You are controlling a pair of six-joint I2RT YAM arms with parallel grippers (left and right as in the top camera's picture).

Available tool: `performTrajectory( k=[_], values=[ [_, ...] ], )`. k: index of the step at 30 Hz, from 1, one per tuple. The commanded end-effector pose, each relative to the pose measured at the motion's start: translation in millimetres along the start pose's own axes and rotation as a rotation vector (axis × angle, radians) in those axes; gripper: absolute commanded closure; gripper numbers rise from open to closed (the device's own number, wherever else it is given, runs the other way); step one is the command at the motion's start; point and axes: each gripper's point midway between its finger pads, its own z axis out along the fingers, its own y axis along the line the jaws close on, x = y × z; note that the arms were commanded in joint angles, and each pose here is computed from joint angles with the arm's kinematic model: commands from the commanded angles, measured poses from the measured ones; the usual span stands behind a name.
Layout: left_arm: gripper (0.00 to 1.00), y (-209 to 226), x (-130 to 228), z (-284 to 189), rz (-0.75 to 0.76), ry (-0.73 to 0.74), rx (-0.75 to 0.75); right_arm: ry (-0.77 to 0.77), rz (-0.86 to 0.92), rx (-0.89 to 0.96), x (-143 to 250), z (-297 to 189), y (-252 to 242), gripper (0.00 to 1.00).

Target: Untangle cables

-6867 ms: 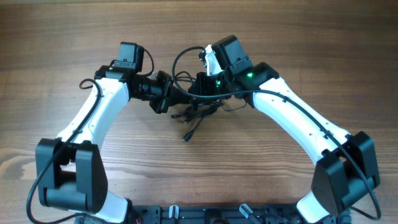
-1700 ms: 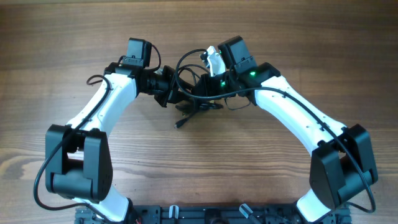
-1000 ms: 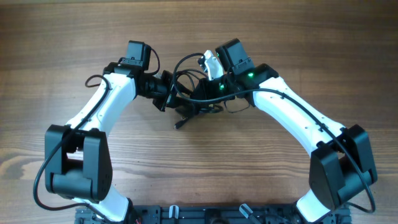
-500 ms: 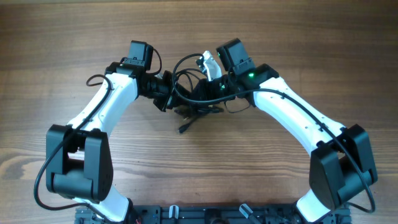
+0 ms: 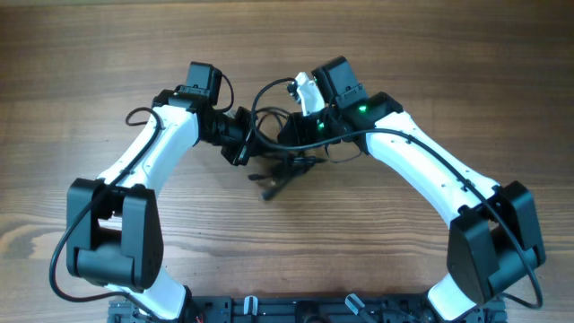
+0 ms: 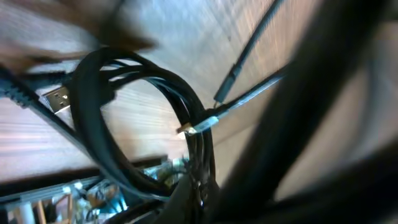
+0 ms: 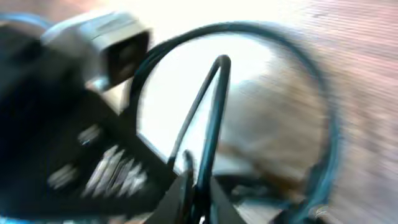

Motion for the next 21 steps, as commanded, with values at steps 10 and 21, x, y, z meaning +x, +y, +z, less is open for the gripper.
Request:
performTrajectory(
  k=[10, 21],
  values=[
    [0.96, -9.8, 12.6, -12.1, 0.098, 0.113, 0.096, -0.032, 0.16, 0.184, -0.9, -8.8, -31.2, 0.54],
    [0.96, 8.1, -13.0, -22.1, 0.139, 0.001, 0.035, -0.051, 0.142, 0.169, -7.7, -10.6, -30.6, 0.54]
  ],
)
